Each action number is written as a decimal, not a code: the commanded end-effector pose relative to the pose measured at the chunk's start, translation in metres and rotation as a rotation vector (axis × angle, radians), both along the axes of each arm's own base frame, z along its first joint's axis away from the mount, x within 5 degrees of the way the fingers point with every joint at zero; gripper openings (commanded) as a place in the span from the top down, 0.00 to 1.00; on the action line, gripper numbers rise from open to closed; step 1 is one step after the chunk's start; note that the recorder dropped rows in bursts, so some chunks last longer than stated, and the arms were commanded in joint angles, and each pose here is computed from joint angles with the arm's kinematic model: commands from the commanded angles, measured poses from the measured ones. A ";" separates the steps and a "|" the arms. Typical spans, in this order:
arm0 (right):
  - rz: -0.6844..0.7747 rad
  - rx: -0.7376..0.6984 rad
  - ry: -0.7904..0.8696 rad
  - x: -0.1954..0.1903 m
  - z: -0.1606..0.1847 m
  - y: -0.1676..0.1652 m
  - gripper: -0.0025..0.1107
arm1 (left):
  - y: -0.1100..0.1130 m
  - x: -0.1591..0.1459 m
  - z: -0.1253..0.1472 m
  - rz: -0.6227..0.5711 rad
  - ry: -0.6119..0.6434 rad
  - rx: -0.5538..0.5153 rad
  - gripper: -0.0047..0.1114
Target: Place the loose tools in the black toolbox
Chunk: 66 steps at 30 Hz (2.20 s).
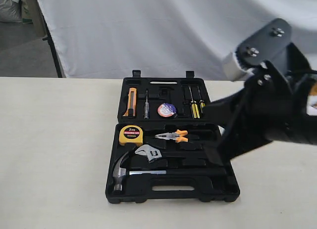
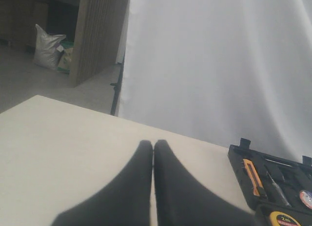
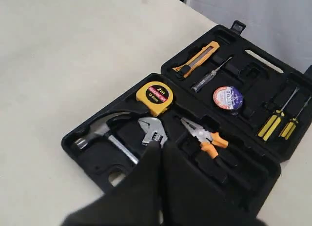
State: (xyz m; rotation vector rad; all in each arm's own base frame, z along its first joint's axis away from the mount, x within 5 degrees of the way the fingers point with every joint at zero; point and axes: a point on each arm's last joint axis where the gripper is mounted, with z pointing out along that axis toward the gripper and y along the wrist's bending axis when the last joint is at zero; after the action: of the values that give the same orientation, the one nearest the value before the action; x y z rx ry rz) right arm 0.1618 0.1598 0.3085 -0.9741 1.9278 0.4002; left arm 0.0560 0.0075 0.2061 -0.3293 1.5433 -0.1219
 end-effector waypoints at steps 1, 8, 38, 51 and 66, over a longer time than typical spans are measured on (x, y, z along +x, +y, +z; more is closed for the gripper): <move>-0.024 0.113 -0.026 -0.036 -0.006 -0.034 0.98 | 0.001 -0.001 0.002 0.026 -0.013 0.002 0.95; -0.074 0.360 -0.161 -0.073 -0.016 -0.072 0.98 | 0.001 -0.001 0.002 0.026 -0.013 0.002 0.95; -0.095 0.502 -0.248 -0.120 -0.105 -0.119 0.98 | 0.001 -0.001 0.002 0.026 -0.013 0.002 0.95; -0.115 0.521 -0.274 -0.120 -0.103 -0.121 0.98 | 0.001 -0.001 0.002 0.026 -0.013 0.002 0.95; -0.749 0.563 -0.289 -0.106 -0.108 -0.151 0.98 | 0.001 -0.001 0.002 0.026 -0.013 0.002 0.95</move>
State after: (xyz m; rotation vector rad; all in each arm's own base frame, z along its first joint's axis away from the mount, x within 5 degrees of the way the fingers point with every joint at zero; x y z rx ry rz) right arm 0.0558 0.0109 0.2022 0.0438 1.6253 0.3258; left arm 0.0560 0.0075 0.2061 -0.3293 1.5433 -0.1219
